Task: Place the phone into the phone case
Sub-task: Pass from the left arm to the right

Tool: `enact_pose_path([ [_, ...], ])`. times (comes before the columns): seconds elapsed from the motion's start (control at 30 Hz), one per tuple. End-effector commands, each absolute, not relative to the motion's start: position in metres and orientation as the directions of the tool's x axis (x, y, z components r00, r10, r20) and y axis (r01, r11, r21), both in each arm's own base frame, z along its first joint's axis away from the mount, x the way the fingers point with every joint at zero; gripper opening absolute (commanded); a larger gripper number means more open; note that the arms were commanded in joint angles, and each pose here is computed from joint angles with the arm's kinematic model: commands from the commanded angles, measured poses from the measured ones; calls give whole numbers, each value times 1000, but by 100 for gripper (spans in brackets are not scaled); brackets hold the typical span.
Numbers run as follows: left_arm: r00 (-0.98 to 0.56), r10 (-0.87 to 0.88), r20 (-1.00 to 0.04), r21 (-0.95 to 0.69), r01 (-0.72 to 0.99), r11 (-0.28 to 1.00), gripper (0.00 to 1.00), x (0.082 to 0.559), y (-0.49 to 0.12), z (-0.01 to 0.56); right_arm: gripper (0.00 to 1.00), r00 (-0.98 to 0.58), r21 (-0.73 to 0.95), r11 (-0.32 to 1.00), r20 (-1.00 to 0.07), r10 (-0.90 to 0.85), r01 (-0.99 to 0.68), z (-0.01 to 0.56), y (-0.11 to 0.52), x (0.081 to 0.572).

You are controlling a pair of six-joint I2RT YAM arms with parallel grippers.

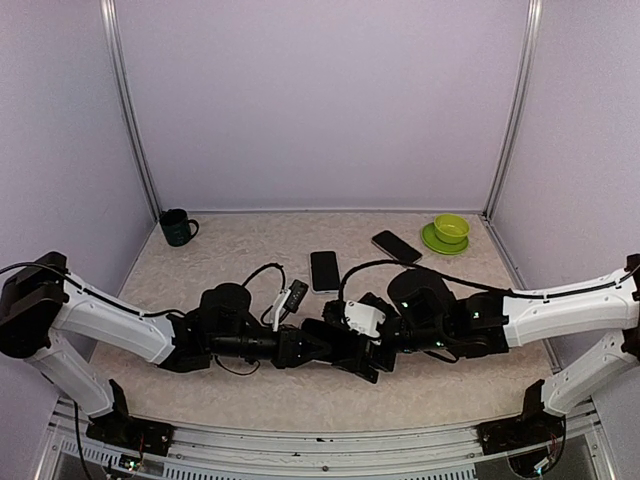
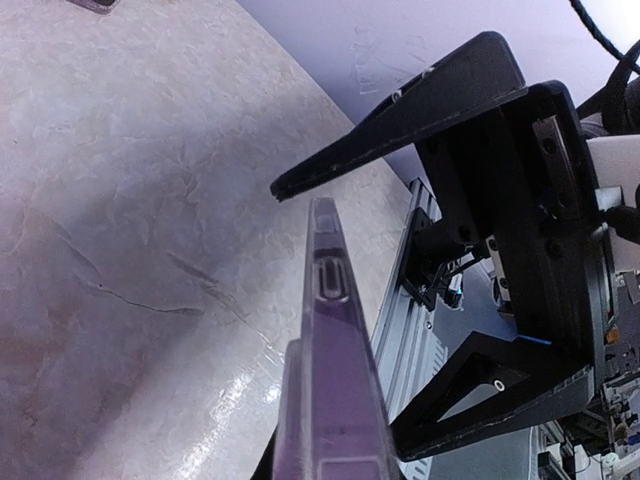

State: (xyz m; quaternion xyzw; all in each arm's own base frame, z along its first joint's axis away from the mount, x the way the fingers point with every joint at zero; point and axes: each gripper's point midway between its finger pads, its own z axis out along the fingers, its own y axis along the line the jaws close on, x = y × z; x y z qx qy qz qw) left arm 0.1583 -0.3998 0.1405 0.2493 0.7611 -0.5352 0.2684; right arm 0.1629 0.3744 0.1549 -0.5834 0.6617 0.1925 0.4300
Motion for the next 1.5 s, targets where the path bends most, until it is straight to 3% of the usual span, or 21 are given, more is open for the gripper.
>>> enact_pose_path([
  [0.0,-640,109,-761,-599,757,261,0,158,-406,175,98,22,-169,177,-780,-625,-970,153,381,145],
  [0.27,-611,134,-780,-546,770,330,0,164,-397,175,96,-15,-96,163,-819,-573,-982,170,384,135],
  [0.53,-687,67,-723,-632,698,337,0,169,-406,174,100,7,-270,347,-799,-602,-898,159,385,172],
  [0.87,-702,62,-709,-642,679,355,0,172,-409,165,100,46,-347,320,-738,-673,-882,135,396,166],
  [1.27,-699,60,-712,-647,687,330,0,170,-411,169,99,53,-406,404,-756,-652,-820,140,404,183],
  [1.37,-702,65,-710,-649,686,328,0,169,-411,167,92,52,-406,421,-767,-640,-811,144,406,185],
  [1.47,-703,66,-708,-650,686,328,0,169,-411,167,76,53,-398,415,-771,-634,-818,146,407,183],
])
